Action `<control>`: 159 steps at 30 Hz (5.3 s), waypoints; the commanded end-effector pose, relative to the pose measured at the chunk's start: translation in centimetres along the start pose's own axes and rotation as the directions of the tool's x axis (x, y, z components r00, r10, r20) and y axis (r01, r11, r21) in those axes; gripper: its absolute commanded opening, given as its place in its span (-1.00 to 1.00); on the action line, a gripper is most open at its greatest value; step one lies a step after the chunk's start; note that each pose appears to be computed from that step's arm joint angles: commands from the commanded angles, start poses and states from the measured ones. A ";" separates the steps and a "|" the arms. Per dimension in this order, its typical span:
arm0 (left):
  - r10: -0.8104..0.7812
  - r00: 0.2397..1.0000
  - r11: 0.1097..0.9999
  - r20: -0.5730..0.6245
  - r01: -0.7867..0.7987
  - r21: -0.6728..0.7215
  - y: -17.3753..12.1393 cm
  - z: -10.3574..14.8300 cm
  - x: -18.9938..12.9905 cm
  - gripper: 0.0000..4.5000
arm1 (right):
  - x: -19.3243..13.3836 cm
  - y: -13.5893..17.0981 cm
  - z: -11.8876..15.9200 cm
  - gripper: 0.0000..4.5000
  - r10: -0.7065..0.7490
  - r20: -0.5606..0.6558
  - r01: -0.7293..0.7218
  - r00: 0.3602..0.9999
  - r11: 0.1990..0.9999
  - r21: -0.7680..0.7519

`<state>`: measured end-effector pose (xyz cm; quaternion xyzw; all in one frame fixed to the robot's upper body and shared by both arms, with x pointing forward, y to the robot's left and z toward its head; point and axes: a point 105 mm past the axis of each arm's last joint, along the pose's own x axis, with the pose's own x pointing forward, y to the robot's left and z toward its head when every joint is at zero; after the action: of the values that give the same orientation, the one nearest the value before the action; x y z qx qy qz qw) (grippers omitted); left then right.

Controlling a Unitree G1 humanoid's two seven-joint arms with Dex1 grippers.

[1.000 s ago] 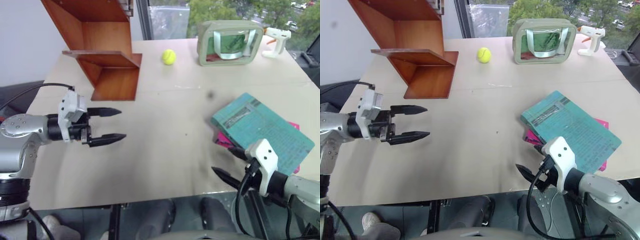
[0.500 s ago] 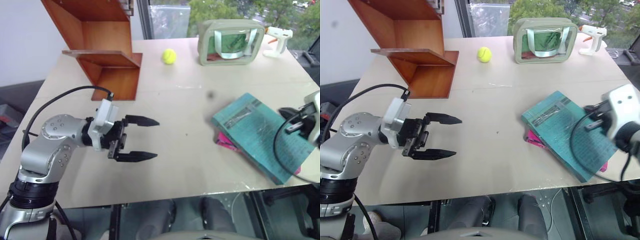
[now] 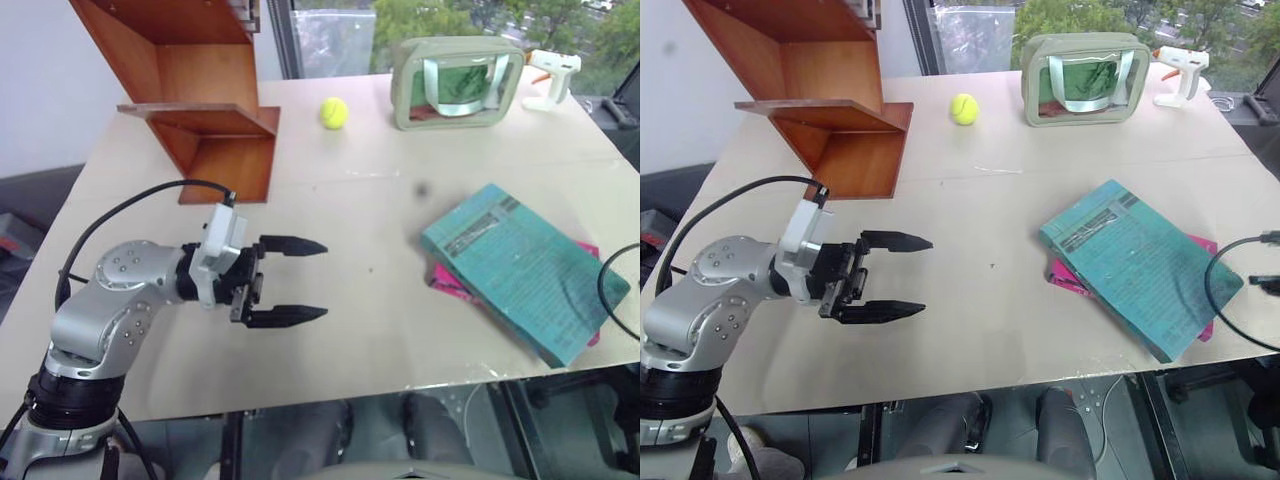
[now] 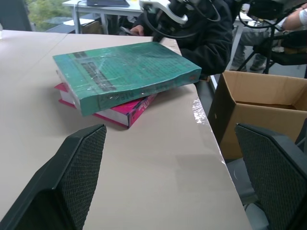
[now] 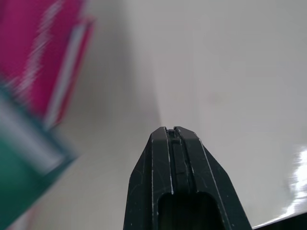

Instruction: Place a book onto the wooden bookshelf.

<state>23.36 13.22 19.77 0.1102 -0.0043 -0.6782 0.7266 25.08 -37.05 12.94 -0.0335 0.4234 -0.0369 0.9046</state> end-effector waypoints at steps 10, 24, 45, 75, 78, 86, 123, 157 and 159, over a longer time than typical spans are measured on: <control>0.037 0.999 0.999 -0.006 -0.037 0.032 -0.3 0.5 -0.4 1.00 | 0.9 8.1 2.0 -0.98 0.325 0.102 -0.332 0.940 0.942 0.055; 0.151 0.988 0.988 0.004 -0.151 -0.039 0.2 -0.2 -1.6 1.00 | 0.1 11.3 5.8 -0.98 0.365 0.282 -0.354 0.887 0.931 -0.092; 0.530 0.844 0.388 -0.085 -0.330 -0.860 1.7 -6.3 -0.8 1.00 | 4.6 19.9 12.4 -0.98 0.654 0.273 -0.320 0.705 0.637 -0.701; 0.432 0.900 0.157 -0.061 -0.142 -0.977 3.9 -8.3 5.4 1.00 | -10.9 19.5 3.9 0.64 0.809 0.373 -0.378 0.453 0.554 -0.742; 0.395 0.918 0.165 -0.047 -0.121 -0.979 4.1 -8.3 6.1 1.00 | -12.5 19.9 2.8 0.99 0.793 0.408 -0.331 0.453 0.574 -0.749; 0.345 0.938 0.160 -0.027 -0.088 -0.983 4.8 -8.5 7.7 1.00 | -13.7 20.2 1.0 0.99 0.771 0.417 -0.269 0.482 0.583 -0.767; 0.364 0.923 0.462 0.126 -0.062 -0.885 5.6 -1.2 2.5 -0.95 | -13.4 20.9 4.0 1.00 0.797 0.484 -0.207 0.362 0.575 -0.791; 0.796 0.079 0.604 -0.600 -0.047 0.795 18.8 11.3 -17.2 -0.95 | -17.0 21.6 13.7 1.00 0.793 0.609 0.000 0.005 0.609 -0.793; 0.804 0.057 0.595 -0.592 -0.051 0.802 19.0 11.4 -17.5 -0.95 | -17.2 21.9 13.9 1.00 0.798 0.603 0.005 0.000 0.603 -0.798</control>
<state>39.28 28.25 35.37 0.7091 0.1777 -0.1793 0.6583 25.89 -13.36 32.31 -0.1917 -0.2684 0.4192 0.8459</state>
